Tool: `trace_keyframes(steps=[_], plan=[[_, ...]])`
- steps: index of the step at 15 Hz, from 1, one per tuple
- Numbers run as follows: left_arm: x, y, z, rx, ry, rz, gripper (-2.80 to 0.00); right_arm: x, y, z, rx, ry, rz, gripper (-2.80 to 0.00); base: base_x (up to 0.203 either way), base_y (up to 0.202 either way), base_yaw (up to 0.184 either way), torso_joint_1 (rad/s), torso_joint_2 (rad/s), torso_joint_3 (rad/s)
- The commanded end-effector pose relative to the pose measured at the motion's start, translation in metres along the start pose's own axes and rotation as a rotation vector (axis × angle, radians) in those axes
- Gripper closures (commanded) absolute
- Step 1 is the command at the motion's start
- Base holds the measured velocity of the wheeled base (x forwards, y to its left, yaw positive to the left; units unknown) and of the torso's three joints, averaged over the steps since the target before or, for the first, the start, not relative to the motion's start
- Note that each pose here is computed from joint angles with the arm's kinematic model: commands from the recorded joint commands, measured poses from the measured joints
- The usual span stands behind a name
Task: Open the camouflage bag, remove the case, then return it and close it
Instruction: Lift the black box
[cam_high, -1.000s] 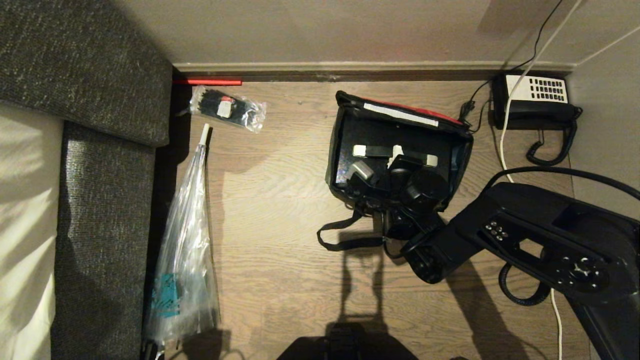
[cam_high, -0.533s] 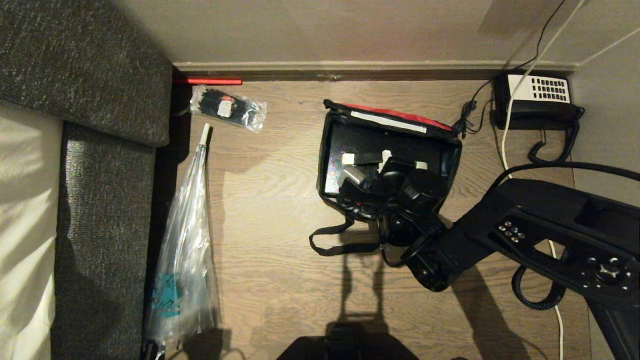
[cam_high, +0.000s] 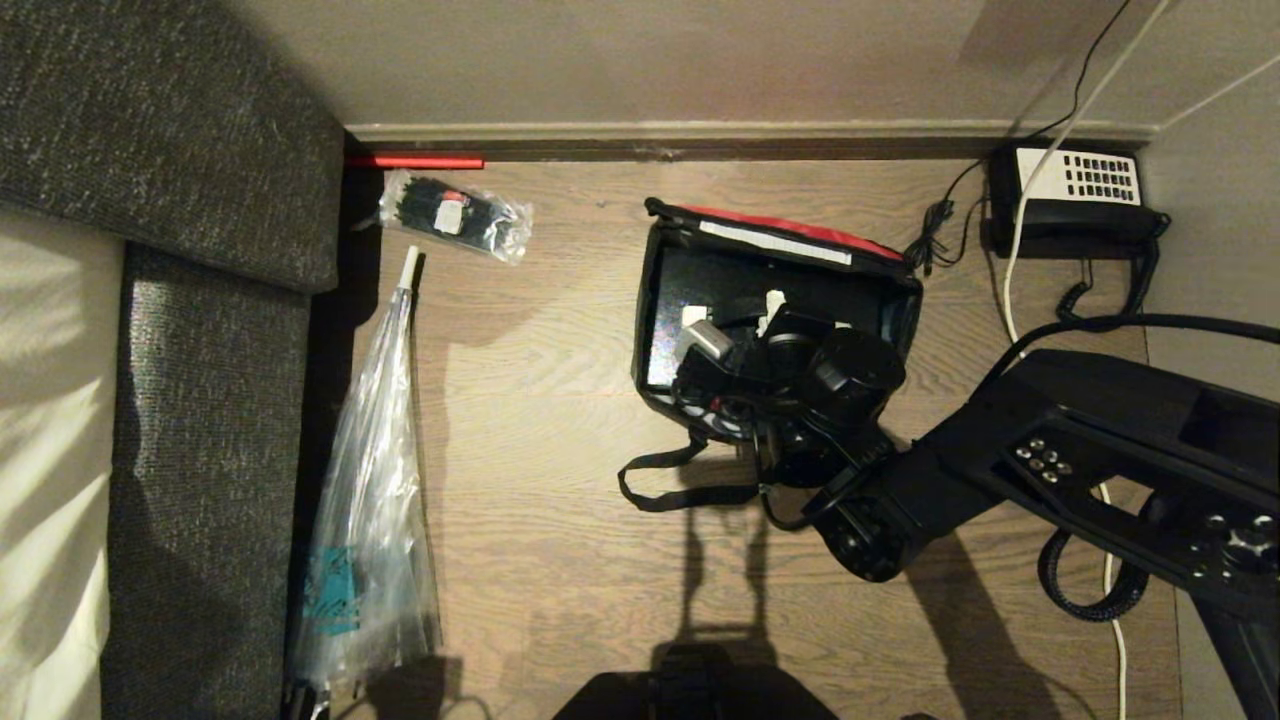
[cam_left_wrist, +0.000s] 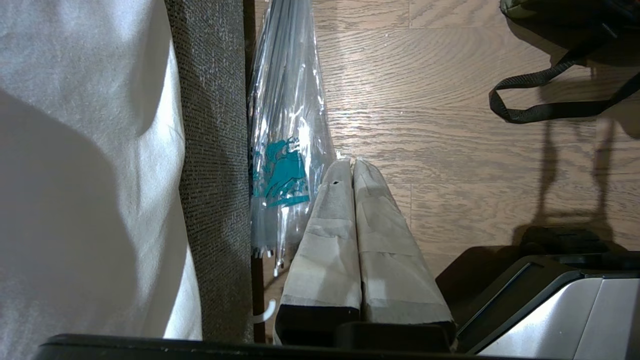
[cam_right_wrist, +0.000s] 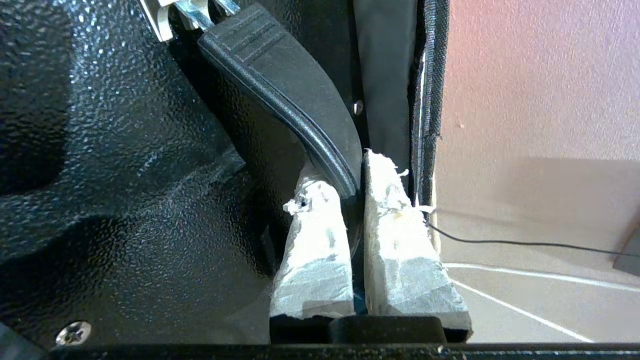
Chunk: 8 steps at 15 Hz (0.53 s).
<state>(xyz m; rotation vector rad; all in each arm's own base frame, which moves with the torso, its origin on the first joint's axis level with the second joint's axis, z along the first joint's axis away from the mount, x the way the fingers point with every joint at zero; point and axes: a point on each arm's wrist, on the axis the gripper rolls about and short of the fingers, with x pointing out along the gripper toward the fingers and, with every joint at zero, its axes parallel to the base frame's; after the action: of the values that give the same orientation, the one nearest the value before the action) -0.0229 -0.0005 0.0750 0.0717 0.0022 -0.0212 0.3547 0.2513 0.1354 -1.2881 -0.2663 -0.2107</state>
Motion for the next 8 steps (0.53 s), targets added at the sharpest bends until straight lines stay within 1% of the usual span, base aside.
trace_keyframes(steps=[1, 8], plan=[[0.000, 0.000, 0.000, 0.000, 0.003, -0.001, 0.00, -0.001, -0.019, 0.004, 0.019, -0.008, -0.039, 0.00, 0.000, 0.000, 0.000, 0.000, 0.00, 0.000], [0.000, 0.000, 0.000, 0.000, 0.003, -0.001, 0.00, -0.006, -0.042, 0.010, 0.039, -0.024, -0.072, 0.00, 0.000, 0.000, 0.000, 0.000, 0.00, 0.000]])
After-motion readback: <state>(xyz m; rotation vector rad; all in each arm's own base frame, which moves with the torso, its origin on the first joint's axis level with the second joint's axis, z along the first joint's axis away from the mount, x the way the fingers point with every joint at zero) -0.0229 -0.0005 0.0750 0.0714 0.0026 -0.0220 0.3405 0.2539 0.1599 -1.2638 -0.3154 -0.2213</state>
